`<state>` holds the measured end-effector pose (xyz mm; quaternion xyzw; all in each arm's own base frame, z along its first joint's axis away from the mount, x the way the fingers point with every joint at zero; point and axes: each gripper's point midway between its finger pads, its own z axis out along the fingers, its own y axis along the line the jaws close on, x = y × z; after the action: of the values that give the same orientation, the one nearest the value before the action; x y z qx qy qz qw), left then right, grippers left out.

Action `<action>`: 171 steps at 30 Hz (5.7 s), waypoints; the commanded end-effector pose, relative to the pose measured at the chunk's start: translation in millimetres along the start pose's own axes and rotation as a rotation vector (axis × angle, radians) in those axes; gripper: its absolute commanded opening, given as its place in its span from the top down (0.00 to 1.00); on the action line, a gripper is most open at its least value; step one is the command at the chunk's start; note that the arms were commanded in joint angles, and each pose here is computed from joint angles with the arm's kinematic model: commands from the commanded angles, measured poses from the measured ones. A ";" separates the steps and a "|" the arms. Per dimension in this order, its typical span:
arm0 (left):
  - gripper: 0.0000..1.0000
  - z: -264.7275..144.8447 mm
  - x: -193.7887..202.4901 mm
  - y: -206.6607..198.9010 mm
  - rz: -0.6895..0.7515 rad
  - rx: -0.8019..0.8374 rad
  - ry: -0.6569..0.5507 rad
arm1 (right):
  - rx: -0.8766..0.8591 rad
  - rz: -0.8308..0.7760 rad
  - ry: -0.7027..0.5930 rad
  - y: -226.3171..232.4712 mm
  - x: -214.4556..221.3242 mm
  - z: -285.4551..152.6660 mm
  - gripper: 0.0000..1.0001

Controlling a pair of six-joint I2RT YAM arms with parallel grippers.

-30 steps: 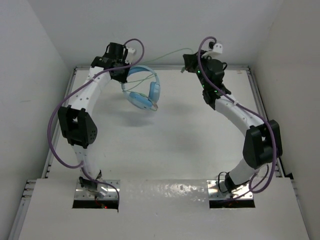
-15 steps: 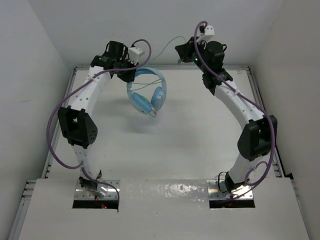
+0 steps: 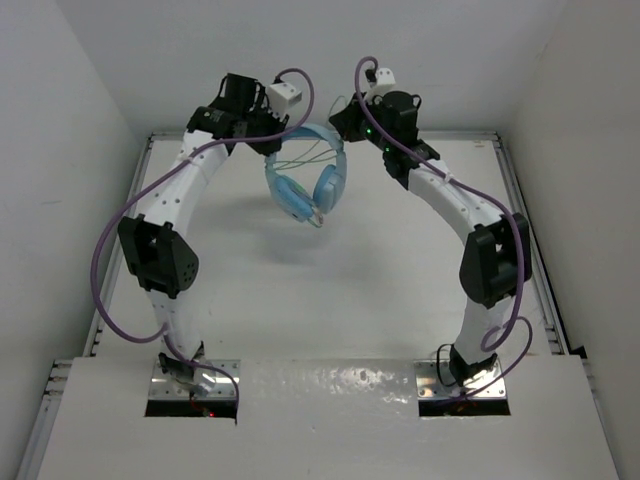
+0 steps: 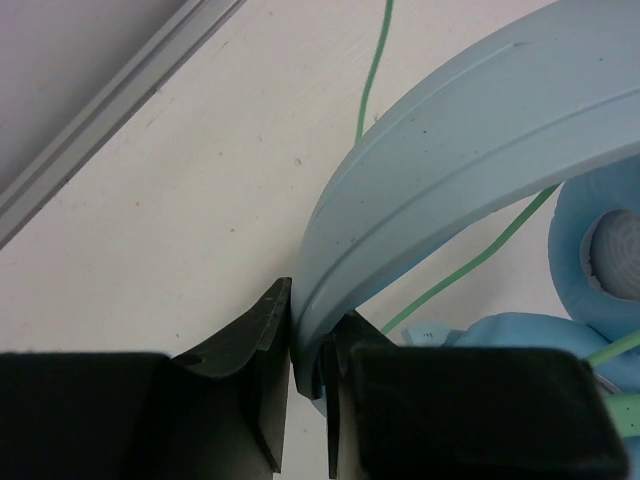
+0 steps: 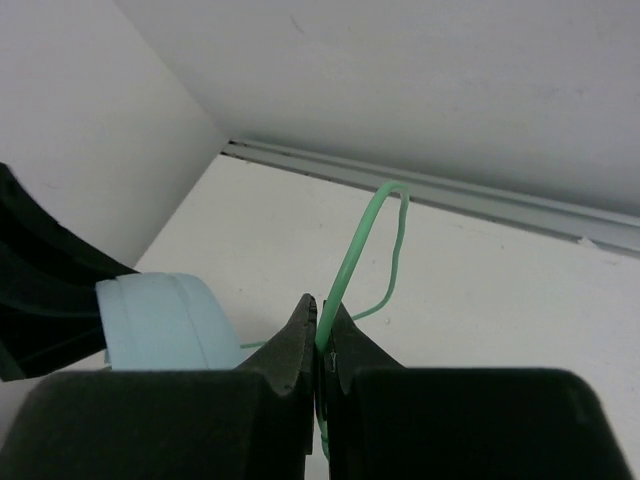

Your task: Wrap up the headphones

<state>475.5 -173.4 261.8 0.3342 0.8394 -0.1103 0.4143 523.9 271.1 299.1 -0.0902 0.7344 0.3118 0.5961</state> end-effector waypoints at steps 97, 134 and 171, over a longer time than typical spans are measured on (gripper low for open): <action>1.00 -6.7 -36.9 59.6 -0.712 -0.255 -0.149 | -0.260 -0.305 0.554 141.0 287.7 -82.5 0.01; 1.00 20.6 7.1 -18.7 -0.782 0.051 0.032 | 0.267 -0.206 0.316 21.2 28.4 -71.4 0.20; 0.88 34.4 21.7 8.6 -0.570 -0.124 0.034 | 0.407 -0.121 0.373 -41.1 93.4 -36.3 1.00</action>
<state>473.3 -171.4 179.4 0.0395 0.9421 -0.1617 0.2911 478.9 235.1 162.8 -0.0979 0.8973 0.0675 0.4250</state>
